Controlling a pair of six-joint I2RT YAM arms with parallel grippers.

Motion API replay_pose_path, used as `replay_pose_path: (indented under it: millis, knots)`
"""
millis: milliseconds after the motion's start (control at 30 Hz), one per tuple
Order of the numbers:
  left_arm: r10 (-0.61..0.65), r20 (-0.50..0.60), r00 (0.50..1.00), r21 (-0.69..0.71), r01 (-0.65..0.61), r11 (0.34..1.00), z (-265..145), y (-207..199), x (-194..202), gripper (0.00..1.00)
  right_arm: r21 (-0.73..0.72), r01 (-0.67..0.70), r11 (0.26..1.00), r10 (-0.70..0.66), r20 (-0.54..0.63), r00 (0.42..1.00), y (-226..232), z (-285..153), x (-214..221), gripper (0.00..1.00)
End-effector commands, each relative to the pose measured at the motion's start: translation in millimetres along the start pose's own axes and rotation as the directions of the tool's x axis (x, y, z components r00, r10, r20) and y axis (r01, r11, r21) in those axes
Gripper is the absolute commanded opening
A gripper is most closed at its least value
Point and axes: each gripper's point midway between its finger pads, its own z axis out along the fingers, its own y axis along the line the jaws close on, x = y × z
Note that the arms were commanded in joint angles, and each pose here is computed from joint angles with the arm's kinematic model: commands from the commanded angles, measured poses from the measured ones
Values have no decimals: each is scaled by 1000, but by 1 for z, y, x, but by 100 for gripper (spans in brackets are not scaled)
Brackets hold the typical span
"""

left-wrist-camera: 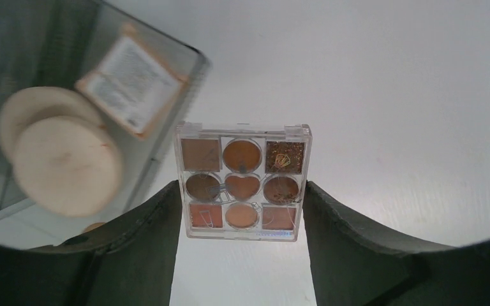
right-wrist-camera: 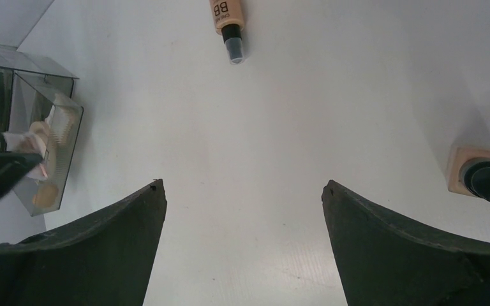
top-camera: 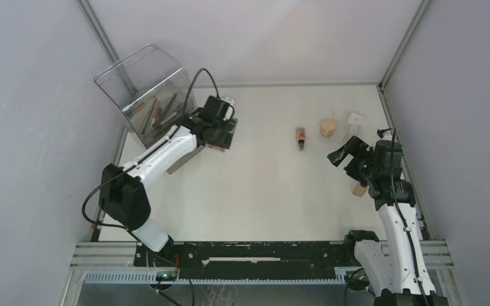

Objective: Organize the makeup
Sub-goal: Place the makeup in the drawer.

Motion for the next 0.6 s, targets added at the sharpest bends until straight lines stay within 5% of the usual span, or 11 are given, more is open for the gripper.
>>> replay_pose_path:
  millis: [0,300,567]
  knots:
    - [-177,158,971,-98,194,976,-33,48,-47,59,-18,33,999,-33,42,999,4,0,-10,98]
    - [-358,216,908,-291,410,864,-7,125,-56,61,-24,28,999,-28,36,999,4,-4,-6,98]
    - [-411,179,894,-308,447,840,25,131,-56,70,-28,27,999,-26,30,999,4,-3,-4,98]
